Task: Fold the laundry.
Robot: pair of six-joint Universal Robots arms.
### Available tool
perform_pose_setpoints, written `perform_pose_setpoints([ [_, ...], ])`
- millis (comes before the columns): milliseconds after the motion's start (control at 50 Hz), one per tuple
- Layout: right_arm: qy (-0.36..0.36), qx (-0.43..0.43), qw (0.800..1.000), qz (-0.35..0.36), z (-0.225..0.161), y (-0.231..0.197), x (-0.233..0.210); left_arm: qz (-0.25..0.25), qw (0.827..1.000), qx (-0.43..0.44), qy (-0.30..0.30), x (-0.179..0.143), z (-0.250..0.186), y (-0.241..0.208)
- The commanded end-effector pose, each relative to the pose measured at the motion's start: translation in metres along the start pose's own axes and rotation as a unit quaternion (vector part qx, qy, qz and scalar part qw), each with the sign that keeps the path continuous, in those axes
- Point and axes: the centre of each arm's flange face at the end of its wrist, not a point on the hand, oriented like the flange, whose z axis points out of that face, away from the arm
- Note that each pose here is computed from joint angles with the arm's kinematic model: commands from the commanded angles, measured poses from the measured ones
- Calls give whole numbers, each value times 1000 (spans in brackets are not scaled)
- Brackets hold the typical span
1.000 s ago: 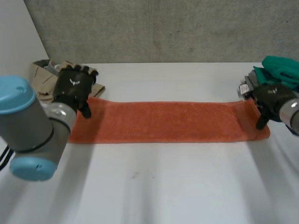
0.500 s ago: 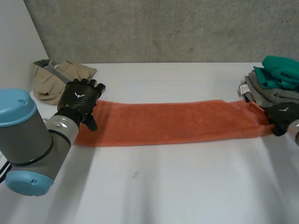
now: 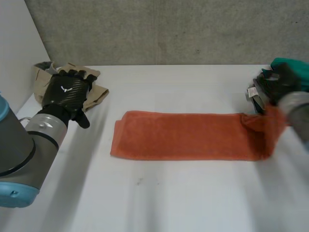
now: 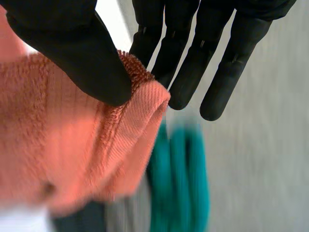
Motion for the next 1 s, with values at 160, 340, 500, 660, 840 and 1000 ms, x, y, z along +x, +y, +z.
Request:
perform_pose_setpoints([
  [160,-225,344,911,-42,-74,-160,-220,0,1000,-9,3,2,-12,6],
  [340,-237,343,908,-54,-88,-165,-247,0,1000,-17,6,2,-14,11],
  [500,-147,202,962,113,-65,-149,-159,0,1000,-3,3,1,-10,3],
  [660,-199,30,954,223,-72,-88,-133,0,1000,14,18,12,-10,-4],
  [840,-151,-64,976,145,-57,-19,-128,2,999,27,37,29,-10,-5],
  [1000,-63,-16,998,8,-39,-36,-112,2,999,29,36,28,-14,-8],
])
